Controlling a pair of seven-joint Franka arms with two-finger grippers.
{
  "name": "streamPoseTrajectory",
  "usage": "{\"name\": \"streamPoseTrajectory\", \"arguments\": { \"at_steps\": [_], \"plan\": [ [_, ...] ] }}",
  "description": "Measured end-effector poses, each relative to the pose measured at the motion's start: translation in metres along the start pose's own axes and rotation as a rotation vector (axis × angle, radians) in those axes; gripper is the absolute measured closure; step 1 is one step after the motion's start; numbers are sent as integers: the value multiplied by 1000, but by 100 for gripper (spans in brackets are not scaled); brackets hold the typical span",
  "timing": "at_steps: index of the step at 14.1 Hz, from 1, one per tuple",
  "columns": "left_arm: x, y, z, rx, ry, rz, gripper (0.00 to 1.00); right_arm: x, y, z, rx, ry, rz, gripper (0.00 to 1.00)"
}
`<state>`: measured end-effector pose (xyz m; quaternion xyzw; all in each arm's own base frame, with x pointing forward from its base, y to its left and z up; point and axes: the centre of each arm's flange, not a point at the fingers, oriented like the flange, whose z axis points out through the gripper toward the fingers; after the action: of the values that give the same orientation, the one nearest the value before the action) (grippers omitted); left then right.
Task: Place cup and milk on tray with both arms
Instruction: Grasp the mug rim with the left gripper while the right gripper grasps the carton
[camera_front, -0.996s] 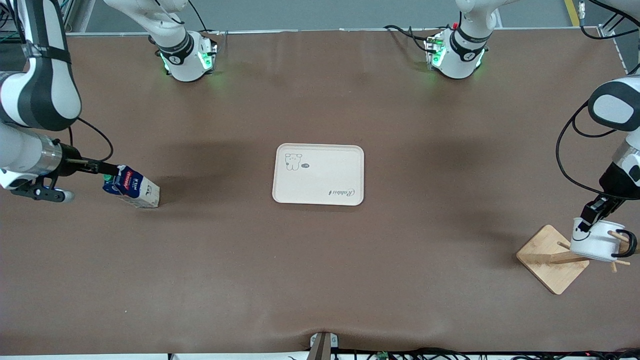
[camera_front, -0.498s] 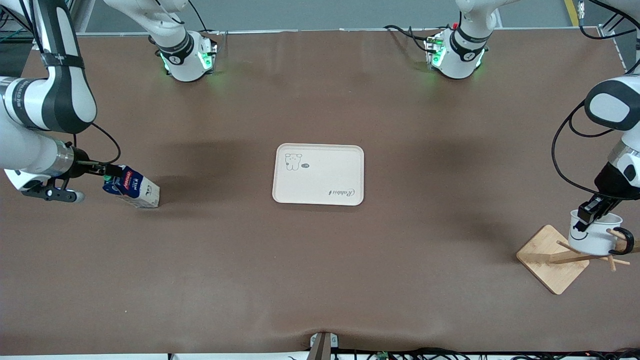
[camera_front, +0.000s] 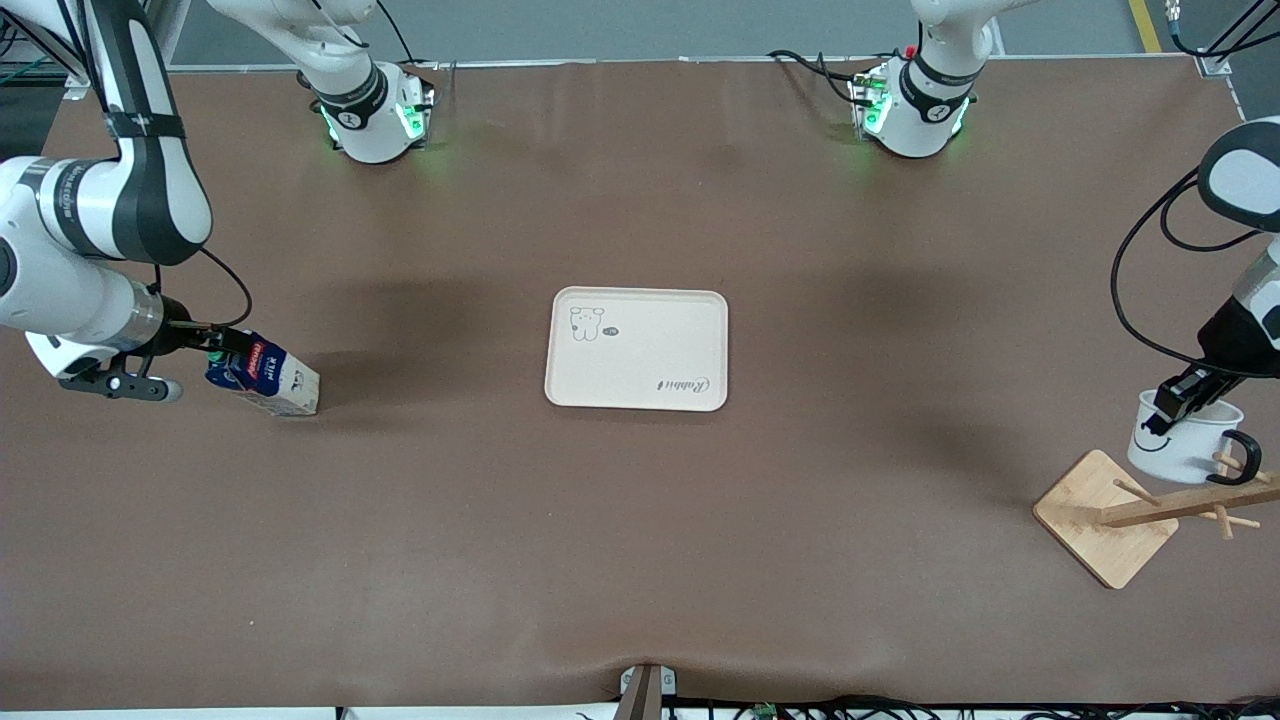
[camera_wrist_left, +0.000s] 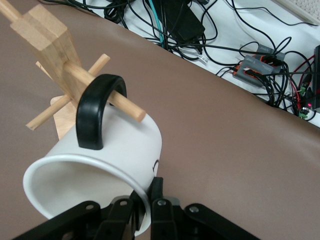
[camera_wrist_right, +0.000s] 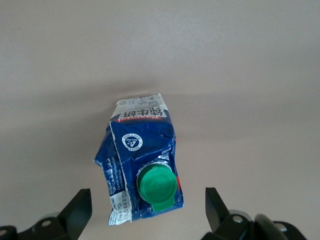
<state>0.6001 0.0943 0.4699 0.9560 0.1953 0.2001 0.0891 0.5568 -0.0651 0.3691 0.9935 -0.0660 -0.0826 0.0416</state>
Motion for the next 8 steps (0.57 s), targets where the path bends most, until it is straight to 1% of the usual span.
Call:
{"name": "streamPoseTrajectory", "arguments": {
  "at_steps": [4, 8],
  "plan": [
    [9, 17, -23, -11, -53, 22, 92, -2, -3, 17, 4, 24, -5, 0],
    [2, 49, -28, -30, -107, 51, 92, -4, -4, 25, 6, 37, -7, 0]
  ]
}}
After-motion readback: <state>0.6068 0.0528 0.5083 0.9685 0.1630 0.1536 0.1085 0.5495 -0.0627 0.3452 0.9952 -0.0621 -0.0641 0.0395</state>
